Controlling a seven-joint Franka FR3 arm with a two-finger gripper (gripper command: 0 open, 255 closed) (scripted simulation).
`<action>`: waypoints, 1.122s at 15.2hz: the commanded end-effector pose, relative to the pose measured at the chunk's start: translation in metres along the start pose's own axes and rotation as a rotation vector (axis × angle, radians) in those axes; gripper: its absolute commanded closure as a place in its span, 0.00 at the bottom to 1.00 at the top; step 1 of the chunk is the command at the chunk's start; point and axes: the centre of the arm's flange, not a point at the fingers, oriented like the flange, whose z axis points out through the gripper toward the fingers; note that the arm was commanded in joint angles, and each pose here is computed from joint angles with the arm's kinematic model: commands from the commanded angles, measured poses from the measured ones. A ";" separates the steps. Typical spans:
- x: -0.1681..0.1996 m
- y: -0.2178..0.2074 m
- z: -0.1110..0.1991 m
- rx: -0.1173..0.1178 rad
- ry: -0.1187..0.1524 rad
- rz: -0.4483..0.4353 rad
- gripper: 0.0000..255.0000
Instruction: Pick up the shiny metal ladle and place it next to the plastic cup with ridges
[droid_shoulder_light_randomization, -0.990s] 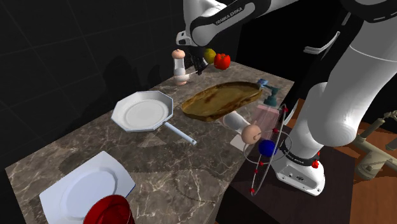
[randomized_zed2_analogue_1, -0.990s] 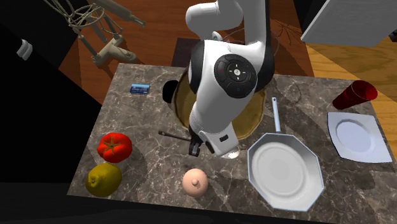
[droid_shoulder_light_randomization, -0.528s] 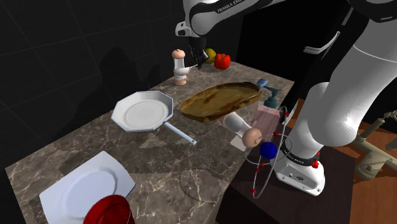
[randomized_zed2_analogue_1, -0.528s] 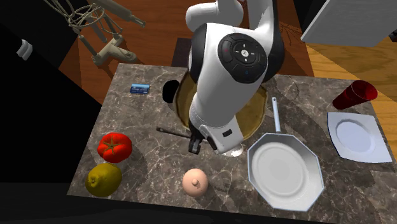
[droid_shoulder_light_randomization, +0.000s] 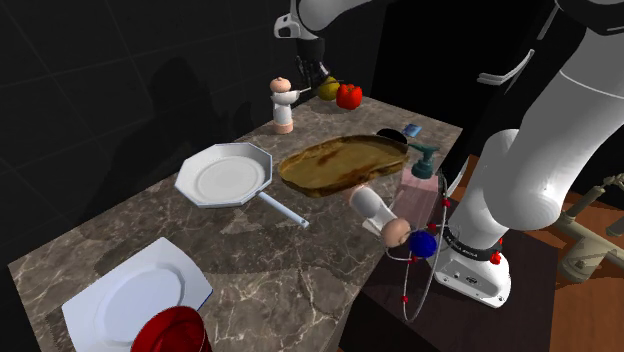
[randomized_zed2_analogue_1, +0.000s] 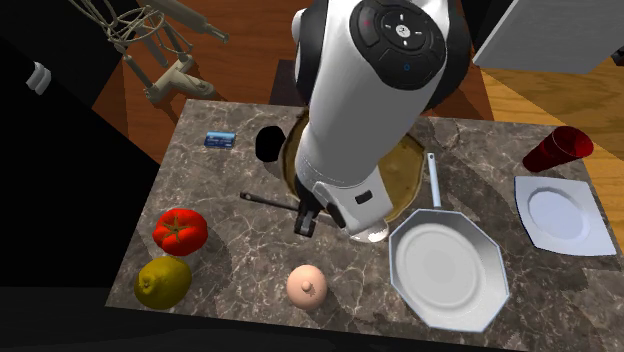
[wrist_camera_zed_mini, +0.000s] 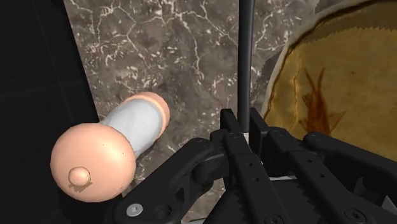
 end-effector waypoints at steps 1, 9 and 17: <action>-0.002 0.001 -0.009 0.000 0.000 0.000 1.00; 0.057 -0.018 -0.034 0.000 0.000 0.000 1.00; 0.155 -0.050 -0.056 0.000 0.000 0.000 1.00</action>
